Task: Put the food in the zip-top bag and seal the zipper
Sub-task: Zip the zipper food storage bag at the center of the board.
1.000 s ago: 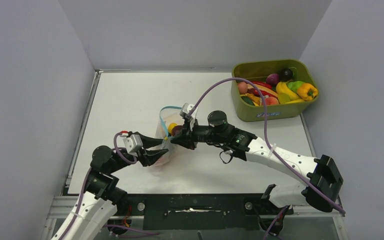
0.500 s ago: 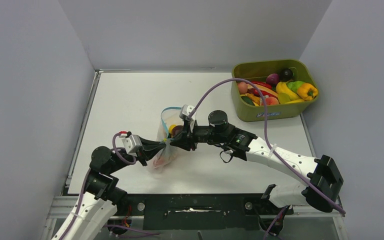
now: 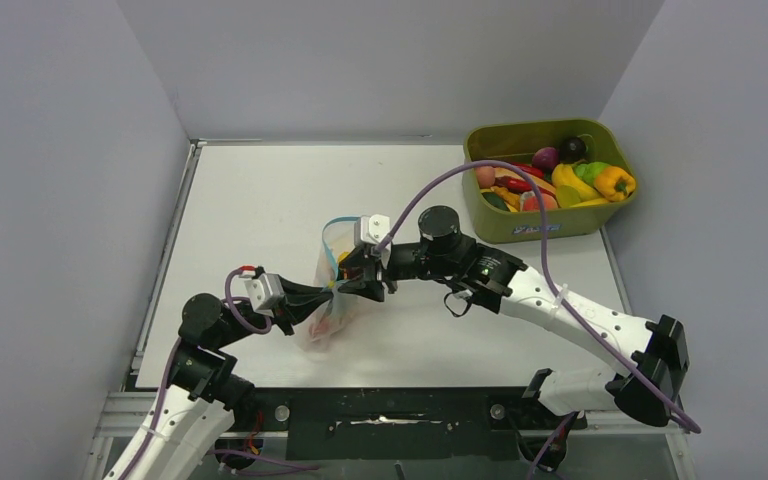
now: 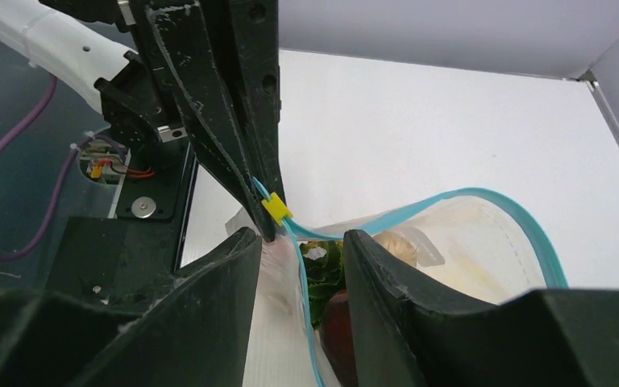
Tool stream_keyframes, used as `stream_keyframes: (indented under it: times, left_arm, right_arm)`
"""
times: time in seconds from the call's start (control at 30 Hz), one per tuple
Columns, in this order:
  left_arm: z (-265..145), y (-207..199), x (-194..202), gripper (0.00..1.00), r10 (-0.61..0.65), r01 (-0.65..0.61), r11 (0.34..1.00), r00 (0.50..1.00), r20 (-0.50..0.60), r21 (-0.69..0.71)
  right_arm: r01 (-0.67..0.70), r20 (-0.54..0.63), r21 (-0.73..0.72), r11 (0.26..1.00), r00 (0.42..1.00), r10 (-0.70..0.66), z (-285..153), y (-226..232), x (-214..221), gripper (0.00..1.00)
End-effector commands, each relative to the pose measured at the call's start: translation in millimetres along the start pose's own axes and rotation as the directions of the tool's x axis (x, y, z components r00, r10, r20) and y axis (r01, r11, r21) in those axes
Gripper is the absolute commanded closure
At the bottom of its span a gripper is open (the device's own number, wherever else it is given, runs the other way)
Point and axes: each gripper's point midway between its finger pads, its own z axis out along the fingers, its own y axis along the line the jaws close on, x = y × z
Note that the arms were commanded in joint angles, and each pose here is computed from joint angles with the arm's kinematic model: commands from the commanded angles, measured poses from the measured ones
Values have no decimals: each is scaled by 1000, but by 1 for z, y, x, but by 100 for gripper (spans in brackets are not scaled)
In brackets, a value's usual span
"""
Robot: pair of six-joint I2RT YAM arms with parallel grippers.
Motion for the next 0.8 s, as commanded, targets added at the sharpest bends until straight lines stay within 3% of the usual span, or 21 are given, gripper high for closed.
stream_keyframes:
  times: [0.0,0.57,0.67,0.77]
  left_arm:
    - [1,-6,-15,100,65,-66,997,997,46,33]
    - [-1,-8,-15,100,77,-79,996,996,51,40]
    - [0,-8,-15,100,76,-78,996,996,50,42]
    - [0,-9,-17,100,79,-81,996,996,53,48]
  right_arm:
    - [148,61,-57,987,988,-145,1,9,-31,57]
    - [183,7,-155,971,983,-185,19,16,-20,65]
    - [189,7,-154,970,982,-190,19,15,-20,70]
    - [192,9,-158,969,981,-193,19,16,-20,82]
